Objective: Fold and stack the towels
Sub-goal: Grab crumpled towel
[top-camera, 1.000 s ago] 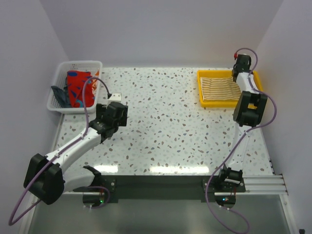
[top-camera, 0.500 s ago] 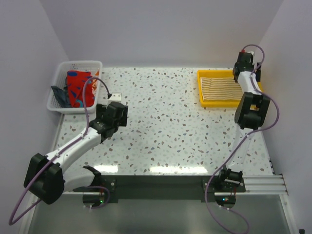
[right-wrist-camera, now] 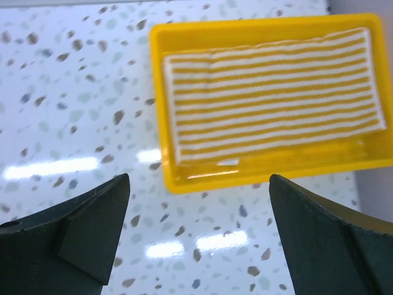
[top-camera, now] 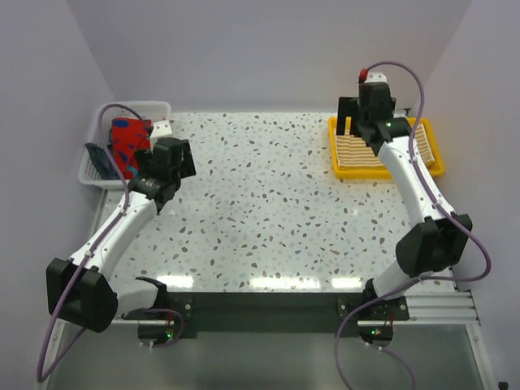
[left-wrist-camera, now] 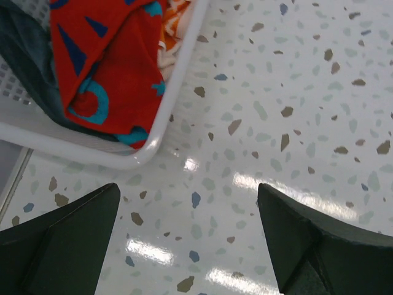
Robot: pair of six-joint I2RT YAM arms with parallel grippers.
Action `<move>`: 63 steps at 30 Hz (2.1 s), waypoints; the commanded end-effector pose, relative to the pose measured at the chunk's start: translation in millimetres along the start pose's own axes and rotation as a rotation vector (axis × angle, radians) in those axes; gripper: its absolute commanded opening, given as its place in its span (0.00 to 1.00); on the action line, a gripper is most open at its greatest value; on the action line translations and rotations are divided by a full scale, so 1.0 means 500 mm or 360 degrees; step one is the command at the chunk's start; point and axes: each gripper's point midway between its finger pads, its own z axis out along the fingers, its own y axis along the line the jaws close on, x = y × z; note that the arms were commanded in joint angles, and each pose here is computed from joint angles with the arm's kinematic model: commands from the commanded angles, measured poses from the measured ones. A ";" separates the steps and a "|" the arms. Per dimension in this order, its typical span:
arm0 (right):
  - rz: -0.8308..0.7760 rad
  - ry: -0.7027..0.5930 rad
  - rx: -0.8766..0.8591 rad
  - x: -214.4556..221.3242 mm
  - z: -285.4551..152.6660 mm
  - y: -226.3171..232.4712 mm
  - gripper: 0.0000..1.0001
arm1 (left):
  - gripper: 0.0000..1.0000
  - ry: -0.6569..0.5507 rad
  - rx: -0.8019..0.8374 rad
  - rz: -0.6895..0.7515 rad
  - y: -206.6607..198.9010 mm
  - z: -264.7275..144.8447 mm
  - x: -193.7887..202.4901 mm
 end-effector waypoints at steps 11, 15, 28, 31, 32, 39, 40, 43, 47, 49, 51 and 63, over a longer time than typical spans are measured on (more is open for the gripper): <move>0.0038 0.0164 -0.0989 0.246 -0.235 0.234 0.98 | 0.96 -0.0062 -0.0643 -0.0503 0.276 0.209 -0.150; 0.0030 0.0183 -0.1059 0.277 -0.253 0.239 0.98 | 0.93 0.0065 -0.0697 -0.0516 0.300 0.300 -0.115; -0.0034 0.0339 -0.1117 0.337 -0.240 0.257 0.98 | 0.75 0.0140 -0.0668 -0.0502 0.290 0.465 -0.071; -0.0036 0.0355 -0.1118 0.340 -0.240 0.259 0.98 | 0.65 0.0153 -0.0678 -0.0476 0.296 0.490 -0.053; -0.0034 0.0366 -0.1110 0.343 -0.238 0.257 0.99 | 0.63 0.0170 -0.0670 -0.0457 0.293 0.500 -0.042; -0.0030 0.0382 -0.1087 0.341 -0.243 0.252 0.98 | 0.00 0.0150 -0.0596 -0.0453 0.283 0.500 -0.071; -0.0030 0.0376 -0.1084 0.337 -0.244 0.251 0.98 | 0.00 0.0129 -0.0593 -0.0458 0.283 0.489 -0.086; -0.0028 0.0358 -0.1075 0.327 -0.247 0.248 0.98 | 0.00 0.0016 -0.0613 -0.0493 0.298 0.424 -0.167; -0.0021 0.0333 -0.1075 0.317 -0.252 0.246 0.98 | 0.00 -0.0180 -0.0577 -0.0577 0.308 0.316 -0.288; -0.0015 0.0316 -0.1082 0.313 -0.257 0.245 0.98 | 0.00 -0.0244 -0.0546 -0.0594 0.307 0.283 -0.327; -0.0010 0.0305 -0.1087 0.313 -0.260 0.244 0.98 | 0.00 -0.0295 -0.0494 -0.0586 0.300 0.245 -0.361; 0.0017 0.0101 -0.1057 0.257 -0.286 0.220 0.98 | 0.00 -0.0315 0.0632 -0.0373 -0.145 -0.028 -0.432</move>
